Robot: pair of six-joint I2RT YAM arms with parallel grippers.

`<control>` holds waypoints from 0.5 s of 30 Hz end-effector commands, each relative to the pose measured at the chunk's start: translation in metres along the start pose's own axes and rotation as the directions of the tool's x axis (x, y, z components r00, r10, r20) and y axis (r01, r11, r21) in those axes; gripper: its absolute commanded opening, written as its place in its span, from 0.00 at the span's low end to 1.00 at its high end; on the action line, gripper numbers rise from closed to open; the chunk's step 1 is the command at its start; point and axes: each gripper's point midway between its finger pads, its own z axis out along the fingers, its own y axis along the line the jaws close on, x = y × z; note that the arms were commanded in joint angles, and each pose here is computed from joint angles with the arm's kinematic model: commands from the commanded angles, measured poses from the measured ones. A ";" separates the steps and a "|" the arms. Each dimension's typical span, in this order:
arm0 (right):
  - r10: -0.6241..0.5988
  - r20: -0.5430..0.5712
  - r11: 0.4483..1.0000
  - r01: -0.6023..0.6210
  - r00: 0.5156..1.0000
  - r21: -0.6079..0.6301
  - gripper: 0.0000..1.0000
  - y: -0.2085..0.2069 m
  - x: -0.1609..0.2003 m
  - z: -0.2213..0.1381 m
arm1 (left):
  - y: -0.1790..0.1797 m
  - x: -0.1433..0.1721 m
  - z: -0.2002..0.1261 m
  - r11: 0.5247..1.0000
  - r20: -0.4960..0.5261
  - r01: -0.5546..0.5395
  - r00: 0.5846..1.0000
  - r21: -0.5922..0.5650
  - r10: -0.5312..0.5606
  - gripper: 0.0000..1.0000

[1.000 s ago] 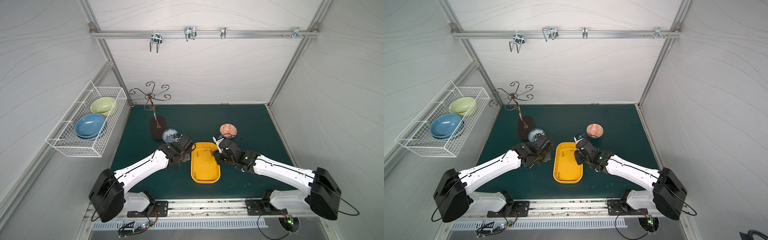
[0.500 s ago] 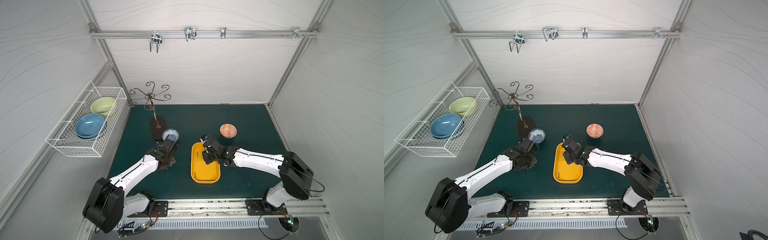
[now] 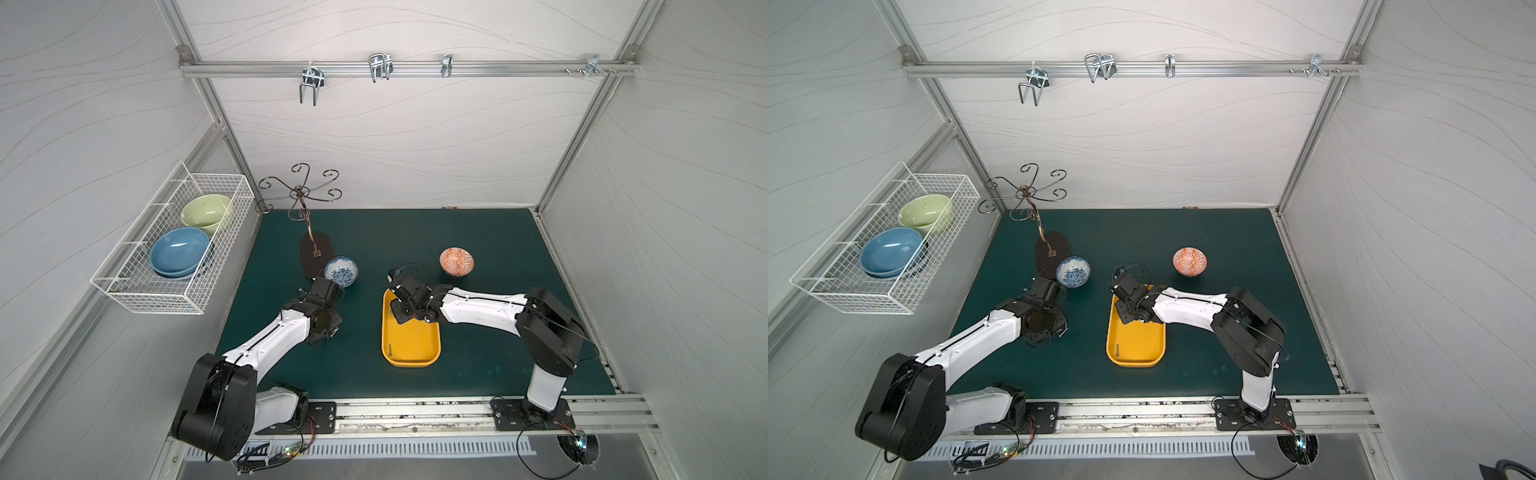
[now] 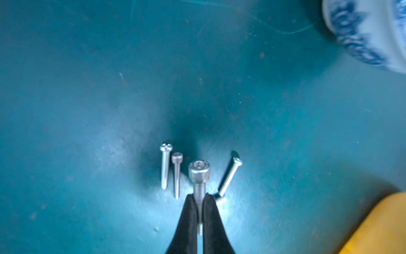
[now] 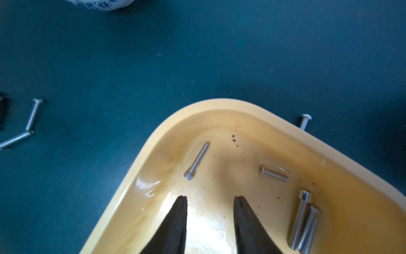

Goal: Take out the screws from the storage box
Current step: Place the screw at the center of the board.

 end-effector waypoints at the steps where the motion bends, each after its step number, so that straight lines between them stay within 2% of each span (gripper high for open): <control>1: -0.004 -0.040 1.000 0.005 0.999 0.021 0.39 0.002 0.004 0.007 | -0.011 -0.009 0.004 1.000 0.002 -0.007 1.000 0.030 0.007 0.00; 15: -0.009 -0.099 0.997 0.017 0.995 0.073 0.39 -0.001 0.010 0.032 | -0.015 -0.013 0.017 1.000 -0.014 -0.020 1.000 -0.005 0.020 0.00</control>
